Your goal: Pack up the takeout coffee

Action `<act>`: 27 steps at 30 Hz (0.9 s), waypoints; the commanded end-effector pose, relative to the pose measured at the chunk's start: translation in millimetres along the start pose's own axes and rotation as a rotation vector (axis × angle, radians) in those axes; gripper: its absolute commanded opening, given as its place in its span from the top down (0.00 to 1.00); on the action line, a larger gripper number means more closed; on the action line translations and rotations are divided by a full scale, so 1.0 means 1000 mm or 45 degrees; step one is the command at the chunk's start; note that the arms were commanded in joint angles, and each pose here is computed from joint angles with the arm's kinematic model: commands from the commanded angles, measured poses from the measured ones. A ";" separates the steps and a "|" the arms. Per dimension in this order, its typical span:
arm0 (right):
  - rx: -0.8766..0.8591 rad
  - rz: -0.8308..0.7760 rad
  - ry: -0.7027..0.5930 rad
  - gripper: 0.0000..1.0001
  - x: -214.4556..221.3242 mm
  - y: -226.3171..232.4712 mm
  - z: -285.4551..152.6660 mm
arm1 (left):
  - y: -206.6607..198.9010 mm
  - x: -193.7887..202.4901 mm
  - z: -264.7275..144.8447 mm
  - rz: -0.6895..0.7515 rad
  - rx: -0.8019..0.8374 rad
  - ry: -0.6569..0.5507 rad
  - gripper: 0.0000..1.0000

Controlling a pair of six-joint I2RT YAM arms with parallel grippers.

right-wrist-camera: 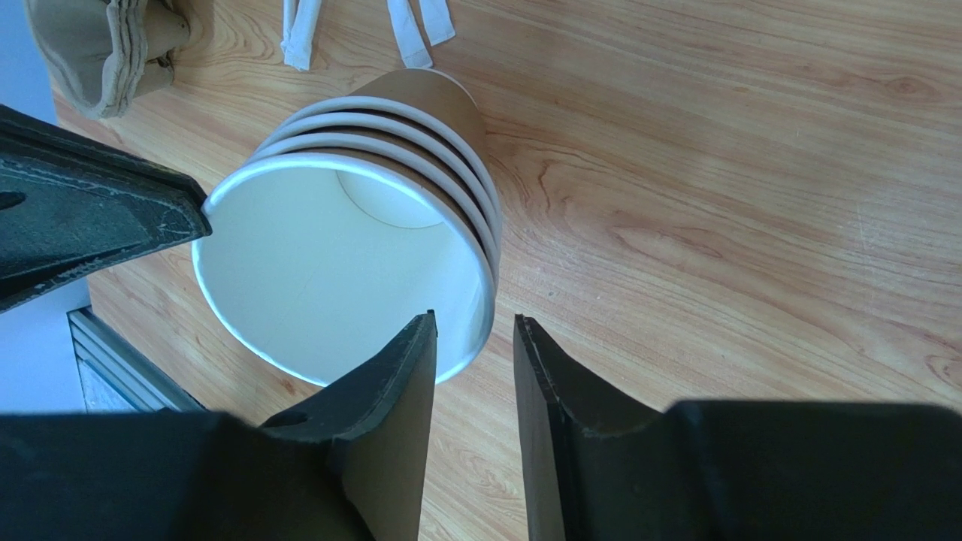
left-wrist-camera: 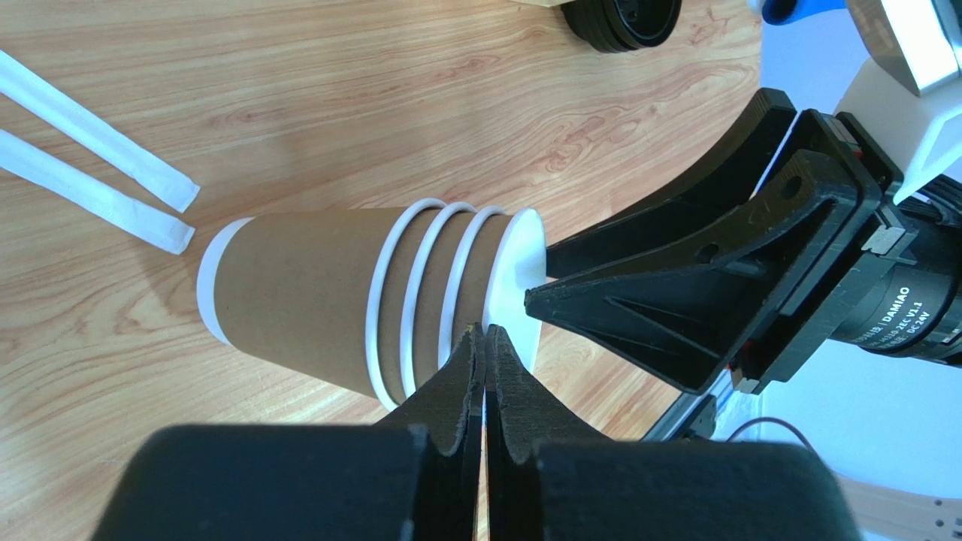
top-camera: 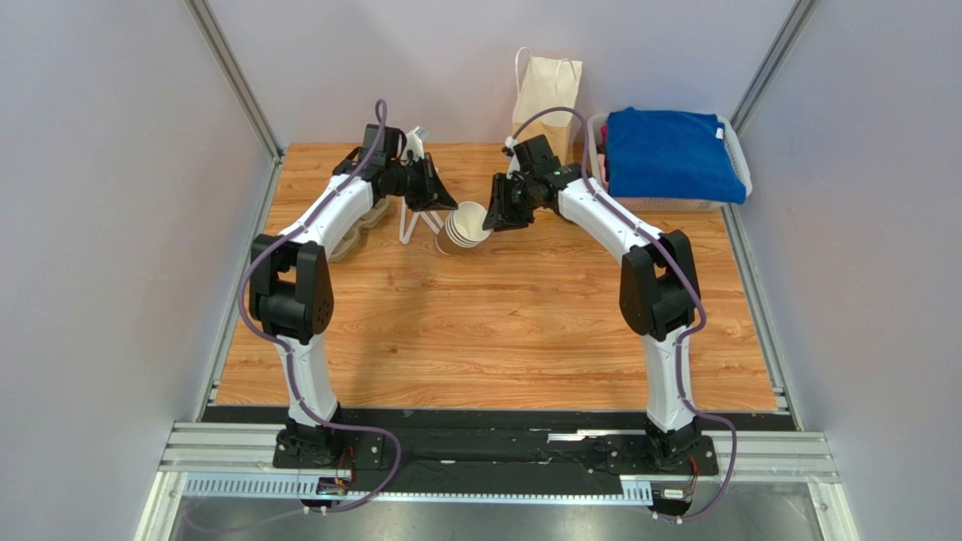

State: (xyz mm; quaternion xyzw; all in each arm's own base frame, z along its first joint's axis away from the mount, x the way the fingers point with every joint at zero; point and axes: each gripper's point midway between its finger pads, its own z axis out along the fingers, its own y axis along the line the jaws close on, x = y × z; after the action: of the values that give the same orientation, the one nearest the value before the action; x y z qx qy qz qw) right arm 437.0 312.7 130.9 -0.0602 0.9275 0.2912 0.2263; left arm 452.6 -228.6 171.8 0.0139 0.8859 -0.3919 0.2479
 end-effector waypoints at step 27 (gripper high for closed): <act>-0.205 0.084 -0.096 1.00 -0.026 0.052 -0.057 | -0.016 0.000 -0.054 0.040 0.028 -0.038 0.61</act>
State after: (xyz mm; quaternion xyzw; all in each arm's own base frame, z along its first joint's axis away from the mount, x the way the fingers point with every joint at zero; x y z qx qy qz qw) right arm 430.1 315.2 164.5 -0.0396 0.9162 0.3273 0.2275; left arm 437.5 -207.6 176.5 0.0069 0.8925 -0.3877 0.2304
